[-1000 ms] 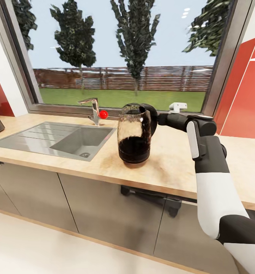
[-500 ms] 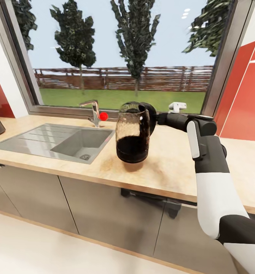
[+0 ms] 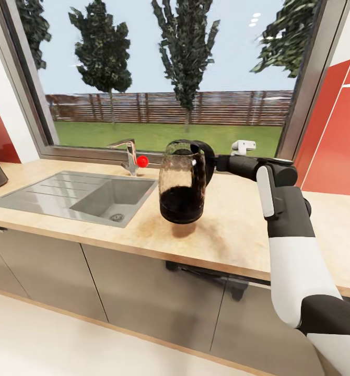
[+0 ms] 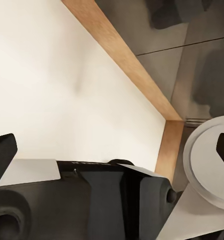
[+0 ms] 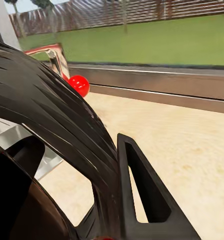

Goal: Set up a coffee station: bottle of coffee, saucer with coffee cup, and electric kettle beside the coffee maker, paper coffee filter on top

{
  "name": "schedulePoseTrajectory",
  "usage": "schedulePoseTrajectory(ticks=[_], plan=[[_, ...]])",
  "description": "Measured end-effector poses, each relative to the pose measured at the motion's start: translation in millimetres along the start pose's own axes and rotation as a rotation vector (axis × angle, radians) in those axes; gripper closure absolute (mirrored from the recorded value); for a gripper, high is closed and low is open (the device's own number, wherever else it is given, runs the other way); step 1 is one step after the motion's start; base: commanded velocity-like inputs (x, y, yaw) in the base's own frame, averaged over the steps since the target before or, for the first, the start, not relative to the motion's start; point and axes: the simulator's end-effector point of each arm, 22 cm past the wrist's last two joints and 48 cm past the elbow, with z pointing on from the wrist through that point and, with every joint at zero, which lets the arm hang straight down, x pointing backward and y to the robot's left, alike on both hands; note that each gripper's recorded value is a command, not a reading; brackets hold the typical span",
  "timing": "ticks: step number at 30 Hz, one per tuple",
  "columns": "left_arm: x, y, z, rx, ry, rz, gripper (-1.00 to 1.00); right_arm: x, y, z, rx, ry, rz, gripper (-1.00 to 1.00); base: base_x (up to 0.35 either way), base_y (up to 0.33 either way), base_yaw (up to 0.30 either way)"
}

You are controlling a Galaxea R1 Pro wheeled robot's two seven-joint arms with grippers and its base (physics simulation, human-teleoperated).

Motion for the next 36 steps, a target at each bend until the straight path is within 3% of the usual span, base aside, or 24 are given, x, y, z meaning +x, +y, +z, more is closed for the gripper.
schedulePoseTrajectory(ticks=[10,24,36], plan=[[-0.1,-0.1,-0.2,0.001,-0.001,0.000,-1.00,0.3,-0.6,0.0,0.002,0.001,-0.001,1.00,0.044,0.176,0.023],[0.0,0.0,-0.2,0.000,0.000,0.000,-1.00,1.3,-0.6,0.4,0.001,0.003,0.001,1.00,0.080,0.283,0.239],[-0.2,0.2,-0.1,-0.001,-0.001,0.000,-1.00,1.9,-0.7,0.7,0.001,0.004,0.002,1.00,0.017,0.098,0.058]])
